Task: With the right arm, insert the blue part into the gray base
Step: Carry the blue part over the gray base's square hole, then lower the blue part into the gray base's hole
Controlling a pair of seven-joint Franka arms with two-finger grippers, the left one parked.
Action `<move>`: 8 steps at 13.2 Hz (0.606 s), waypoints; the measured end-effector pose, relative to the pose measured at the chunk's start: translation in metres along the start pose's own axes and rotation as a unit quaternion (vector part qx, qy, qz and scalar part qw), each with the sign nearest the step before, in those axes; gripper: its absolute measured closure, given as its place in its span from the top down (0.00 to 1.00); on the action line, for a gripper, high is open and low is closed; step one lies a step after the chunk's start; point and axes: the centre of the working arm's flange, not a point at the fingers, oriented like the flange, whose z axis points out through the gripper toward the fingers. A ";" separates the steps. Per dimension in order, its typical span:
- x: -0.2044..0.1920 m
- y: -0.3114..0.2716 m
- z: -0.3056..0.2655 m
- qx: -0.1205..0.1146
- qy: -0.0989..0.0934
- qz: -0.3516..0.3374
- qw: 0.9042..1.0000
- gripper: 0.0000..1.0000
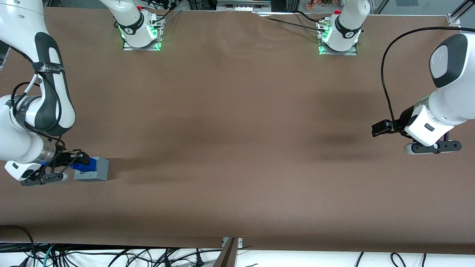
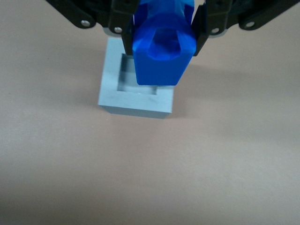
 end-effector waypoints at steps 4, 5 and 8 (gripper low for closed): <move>-0.001 0.006 0.015 0.001 -0.006 0.000 1.000 0.50; 0.000 0.006 0.017 0.001 -0.004 0.000 1.000 0.50; 0.001 0.011 0.016 -0.002 0.006 0.003 1.000 0.50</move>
